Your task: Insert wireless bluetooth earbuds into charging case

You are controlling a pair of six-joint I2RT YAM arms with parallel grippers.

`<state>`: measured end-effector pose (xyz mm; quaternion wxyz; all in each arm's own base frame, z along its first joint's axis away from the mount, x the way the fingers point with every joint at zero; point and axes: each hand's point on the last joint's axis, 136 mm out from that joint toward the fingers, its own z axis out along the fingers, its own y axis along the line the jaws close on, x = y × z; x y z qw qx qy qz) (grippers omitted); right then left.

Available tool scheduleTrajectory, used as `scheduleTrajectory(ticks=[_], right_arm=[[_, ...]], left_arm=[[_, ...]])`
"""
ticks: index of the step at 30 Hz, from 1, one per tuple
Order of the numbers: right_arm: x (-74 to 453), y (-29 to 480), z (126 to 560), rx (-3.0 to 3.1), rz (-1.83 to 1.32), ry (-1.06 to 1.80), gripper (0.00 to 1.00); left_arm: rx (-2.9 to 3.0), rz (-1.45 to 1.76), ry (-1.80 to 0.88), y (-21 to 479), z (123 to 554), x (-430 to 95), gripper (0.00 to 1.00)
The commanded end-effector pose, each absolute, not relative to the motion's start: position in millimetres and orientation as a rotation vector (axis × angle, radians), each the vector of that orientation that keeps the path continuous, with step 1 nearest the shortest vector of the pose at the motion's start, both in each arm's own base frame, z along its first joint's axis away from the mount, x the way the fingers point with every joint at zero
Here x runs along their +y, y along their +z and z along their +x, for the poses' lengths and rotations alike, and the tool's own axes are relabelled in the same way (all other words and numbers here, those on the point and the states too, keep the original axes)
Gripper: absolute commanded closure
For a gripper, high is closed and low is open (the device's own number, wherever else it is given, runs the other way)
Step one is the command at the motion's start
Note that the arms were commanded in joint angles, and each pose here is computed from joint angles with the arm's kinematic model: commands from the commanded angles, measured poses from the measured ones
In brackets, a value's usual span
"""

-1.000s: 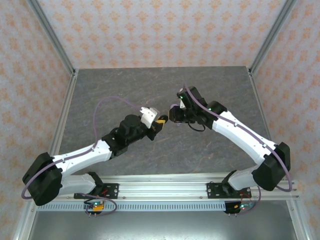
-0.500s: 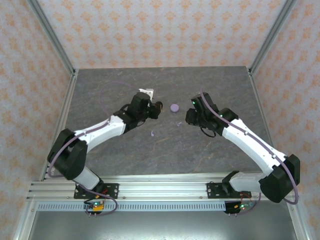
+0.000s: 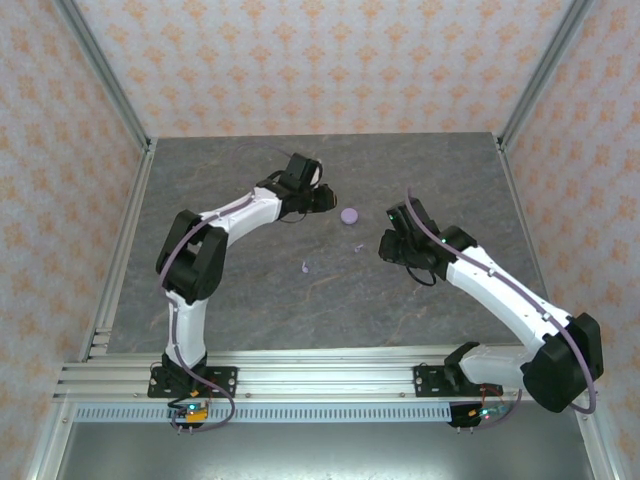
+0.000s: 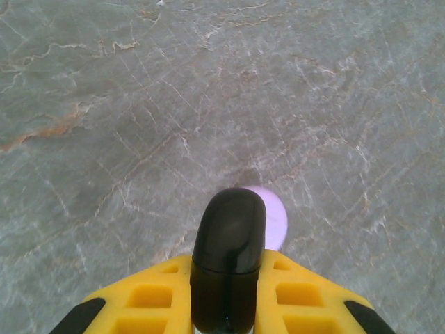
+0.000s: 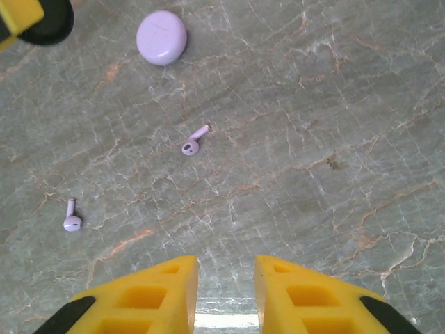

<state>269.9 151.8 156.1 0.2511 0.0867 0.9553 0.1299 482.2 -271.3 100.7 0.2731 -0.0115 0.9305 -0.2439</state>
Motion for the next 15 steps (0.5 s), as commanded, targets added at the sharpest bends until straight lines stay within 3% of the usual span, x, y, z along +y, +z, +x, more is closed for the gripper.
scheduleTrajectory(ticks=[1,15], right_arm=[[152,156,269,2.589,0.271,0.385,0.72],[152,161,269,2.590,0.263,0.381,0.71]], left_arm=[[2.540,-0.078,-0.707,96,495,-270,0.94],[2.567,-0.141,-0.729,55,535,-271,0.94]])
